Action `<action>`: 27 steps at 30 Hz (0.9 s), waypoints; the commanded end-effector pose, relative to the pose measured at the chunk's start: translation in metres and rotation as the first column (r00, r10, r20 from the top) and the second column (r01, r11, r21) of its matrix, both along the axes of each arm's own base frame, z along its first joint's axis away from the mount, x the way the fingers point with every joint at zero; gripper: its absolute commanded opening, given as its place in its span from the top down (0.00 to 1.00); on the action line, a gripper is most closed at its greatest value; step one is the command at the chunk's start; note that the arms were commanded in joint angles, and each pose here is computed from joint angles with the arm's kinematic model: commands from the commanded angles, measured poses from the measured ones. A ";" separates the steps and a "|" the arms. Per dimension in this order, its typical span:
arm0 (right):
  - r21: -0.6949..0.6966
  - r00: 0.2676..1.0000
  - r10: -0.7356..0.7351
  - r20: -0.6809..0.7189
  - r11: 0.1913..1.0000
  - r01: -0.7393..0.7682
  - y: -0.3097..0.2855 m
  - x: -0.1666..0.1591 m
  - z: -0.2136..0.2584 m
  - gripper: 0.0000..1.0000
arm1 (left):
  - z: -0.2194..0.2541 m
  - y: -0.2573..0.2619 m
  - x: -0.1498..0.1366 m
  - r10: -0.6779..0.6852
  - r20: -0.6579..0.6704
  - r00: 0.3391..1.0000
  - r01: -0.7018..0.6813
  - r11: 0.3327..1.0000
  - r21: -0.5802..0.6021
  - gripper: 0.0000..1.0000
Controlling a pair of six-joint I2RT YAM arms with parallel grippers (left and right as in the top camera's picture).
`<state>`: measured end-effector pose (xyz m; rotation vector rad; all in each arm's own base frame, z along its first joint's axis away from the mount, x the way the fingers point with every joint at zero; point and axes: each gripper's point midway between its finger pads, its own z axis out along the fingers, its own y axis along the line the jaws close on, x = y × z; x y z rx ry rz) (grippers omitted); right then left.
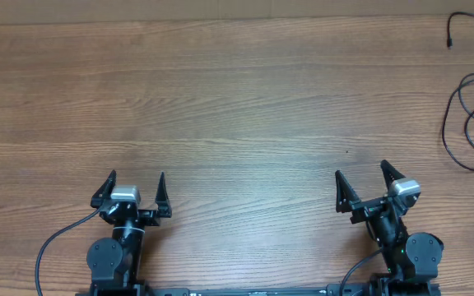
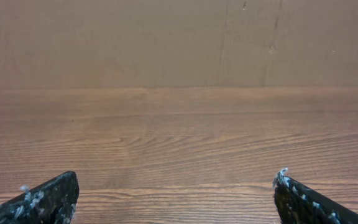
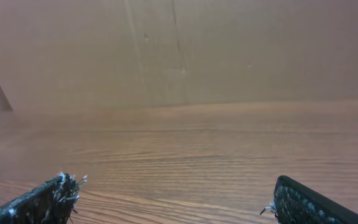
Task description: Untangle cables
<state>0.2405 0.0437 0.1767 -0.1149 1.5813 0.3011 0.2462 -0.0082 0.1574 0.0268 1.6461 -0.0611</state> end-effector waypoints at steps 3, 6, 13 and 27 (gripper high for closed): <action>-0.212 0.998 0.001 0.059 0.977 0.011 -0.001 0.000 -0.002 0.00 | 0.000 -0.001 0.000 -0.003 0.003 1.000 0.003 1.000 0.019 0.00; -0.250 0.997 -0.033 0.068 0.967 0.049 -0.007 0.002 -0.003 0.00 | 0.000 -0.001 0.000 -0.003 0.003 1.000 0.003 1.000 0.019 0.00; -0.215 0.997 -0.046 0.055 0.975 0.057 -0.009 0.002 -0.003 0.00 | 0.000 -0.001 0.000 -0.003 0.003 1.000 0.003 1.000 0.019 0.00; -0.215 0.997 -0.047 0.060 0.975 0.058 -0.009 0.002 -0.002 0.00 | 0.000 -0.001 0.000 -0.003 0.003 1.000 0.003 1.000 0.019 0.00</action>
